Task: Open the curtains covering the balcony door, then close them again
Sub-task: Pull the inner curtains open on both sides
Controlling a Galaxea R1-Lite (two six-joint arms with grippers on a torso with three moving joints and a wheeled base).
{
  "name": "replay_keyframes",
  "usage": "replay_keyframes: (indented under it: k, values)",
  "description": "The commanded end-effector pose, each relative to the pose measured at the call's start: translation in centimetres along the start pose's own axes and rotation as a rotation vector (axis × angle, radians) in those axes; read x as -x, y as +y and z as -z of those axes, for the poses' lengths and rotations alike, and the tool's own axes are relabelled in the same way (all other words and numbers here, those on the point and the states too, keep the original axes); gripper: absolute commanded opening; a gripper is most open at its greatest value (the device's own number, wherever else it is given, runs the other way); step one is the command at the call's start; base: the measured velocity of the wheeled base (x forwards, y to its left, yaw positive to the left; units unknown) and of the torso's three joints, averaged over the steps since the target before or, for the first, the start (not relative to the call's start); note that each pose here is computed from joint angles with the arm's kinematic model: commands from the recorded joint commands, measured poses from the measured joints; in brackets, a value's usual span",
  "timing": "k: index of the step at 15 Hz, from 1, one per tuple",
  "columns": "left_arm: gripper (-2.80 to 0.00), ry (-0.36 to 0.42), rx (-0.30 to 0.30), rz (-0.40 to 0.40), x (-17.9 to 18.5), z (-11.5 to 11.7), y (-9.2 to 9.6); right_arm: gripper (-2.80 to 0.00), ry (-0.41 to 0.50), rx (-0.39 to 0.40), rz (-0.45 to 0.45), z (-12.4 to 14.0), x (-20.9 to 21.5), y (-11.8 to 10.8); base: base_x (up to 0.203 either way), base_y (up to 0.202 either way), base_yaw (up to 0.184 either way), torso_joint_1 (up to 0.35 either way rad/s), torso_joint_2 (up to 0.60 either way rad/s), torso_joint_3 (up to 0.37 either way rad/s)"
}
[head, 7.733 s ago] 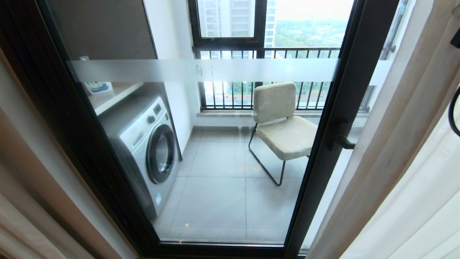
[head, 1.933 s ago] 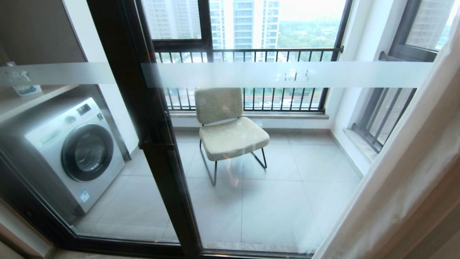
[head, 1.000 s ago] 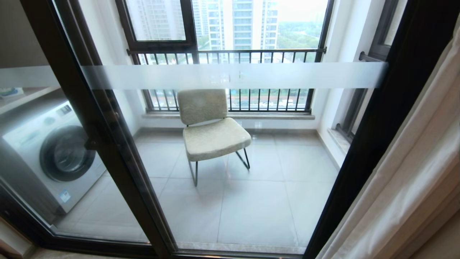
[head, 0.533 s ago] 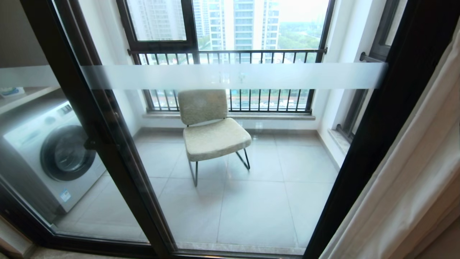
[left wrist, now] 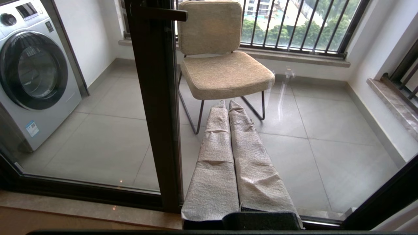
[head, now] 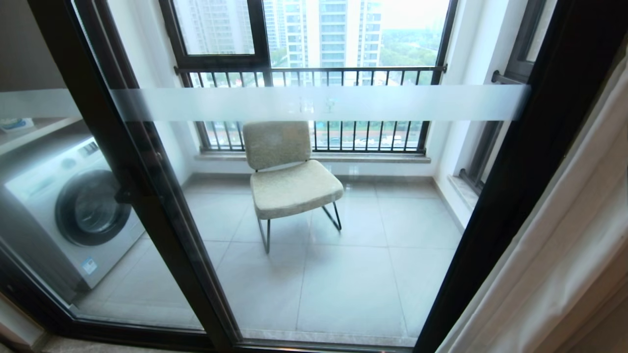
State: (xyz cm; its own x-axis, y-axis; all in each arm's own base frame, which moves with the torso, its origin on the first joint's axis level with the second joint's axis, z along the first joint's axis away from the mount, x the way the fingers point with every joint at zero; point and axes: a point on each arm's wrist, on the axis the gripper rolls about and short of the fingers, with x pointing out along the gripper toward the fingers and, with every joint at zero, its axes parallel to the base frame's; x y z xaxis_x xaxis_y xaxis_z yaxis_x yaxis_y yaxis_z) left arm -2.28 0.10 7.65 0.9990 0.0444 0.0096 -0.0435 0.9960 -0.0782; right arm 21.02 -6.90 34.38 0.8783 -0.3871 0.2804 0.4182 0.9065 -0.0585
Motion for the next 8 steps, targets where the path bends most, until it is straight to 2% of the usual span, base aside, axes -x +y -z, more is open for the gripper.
replay_keyframes:
  k: [1, 8]
  values:
    - [-2.8, 0.0, 0.0, -0.002, 0.0, 0.0, 0.0, -2.8, -0.039, 0.01, 0.043, -1.0, 0.4, -1.0, 0.0, 0.0, 0.0, 0.0, 0.0, 0.0]
    - [-2.8, 0.0, 0.0, -0.002, 0.0, 0.0, 0.0, -2.8, -0.022, 0.054, 0.185, -1.7, 1.5, -4.3, 0.0, 0.0, 0.0, 0.0, 0.0, 0.0]
